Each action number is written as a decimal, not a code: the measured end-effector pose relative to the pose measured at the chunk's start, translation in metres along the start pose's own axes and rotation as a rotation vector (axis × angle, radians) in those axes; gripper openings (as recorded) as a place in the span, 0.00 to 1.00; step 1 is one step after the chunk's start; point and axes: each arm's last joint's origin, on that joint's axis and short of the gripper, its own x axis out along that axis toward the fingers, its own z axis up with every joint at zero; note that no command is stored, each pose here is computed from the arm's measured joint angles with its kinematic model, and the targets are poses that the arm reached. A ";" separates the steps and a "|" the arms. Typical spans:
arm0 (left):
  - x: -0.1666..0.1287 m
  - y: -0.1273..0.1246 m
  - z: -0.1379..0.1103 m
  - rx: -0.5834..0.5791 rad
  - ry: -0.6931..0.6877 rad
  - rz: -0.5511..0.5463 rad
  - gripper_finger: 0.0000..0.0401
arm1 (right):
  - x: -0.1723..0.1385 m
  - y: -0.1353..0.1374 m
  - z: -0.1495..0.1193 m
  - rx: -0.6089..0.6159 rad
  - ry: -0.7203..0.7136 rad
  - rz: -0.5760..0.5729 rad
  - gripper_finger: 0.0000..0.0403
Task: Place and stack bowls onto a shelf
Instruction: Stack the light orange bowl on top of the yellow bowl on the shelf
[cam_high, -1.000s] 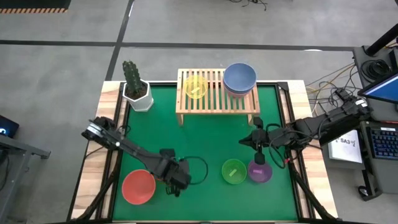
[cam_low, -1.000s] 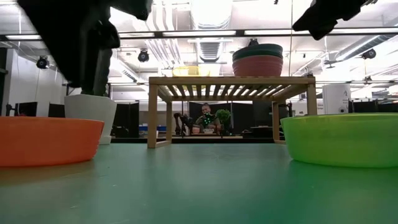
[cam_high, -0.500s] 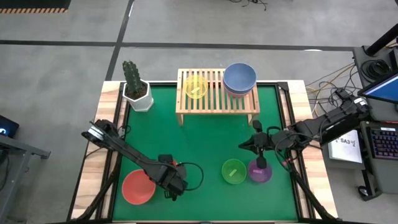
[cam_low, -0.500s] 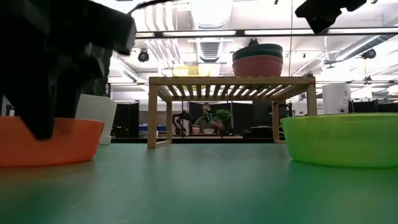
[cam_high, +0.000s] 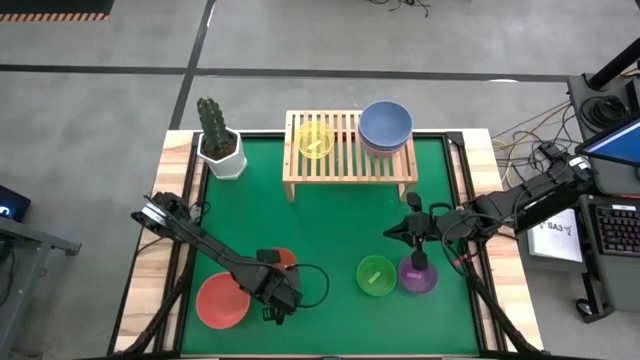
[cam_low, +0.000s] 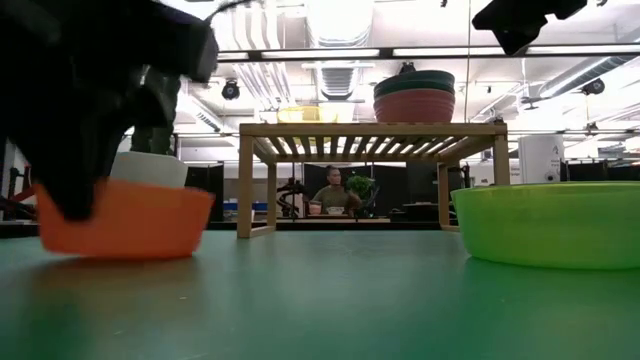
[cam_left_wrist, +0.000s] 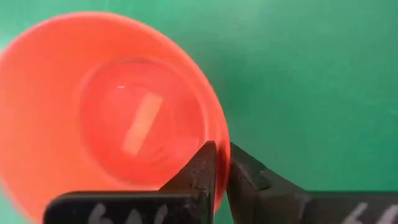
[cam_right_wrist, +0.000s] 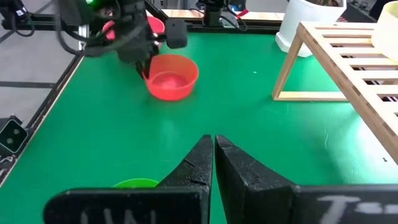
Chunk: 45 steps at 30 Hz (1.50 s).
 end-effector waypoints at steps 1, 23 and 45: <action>-0.006 -0.001 0.003 0.028 -0.005 -0.004 0.01 | 0.000 0.000 0.000 0.000 0.000 0.000 0.02; -0.158 0.128 0.103 0.438 -0.175 0.287 0.00 | 0.000 0.000 -0.001 -0.013 0.010 -0.001 0.02; -0.195 0.316 0.115 0.123 -0.315 0.235 0.00 | 0.003 0.000 -0.009 -0.001 0.032 -0.004 0.02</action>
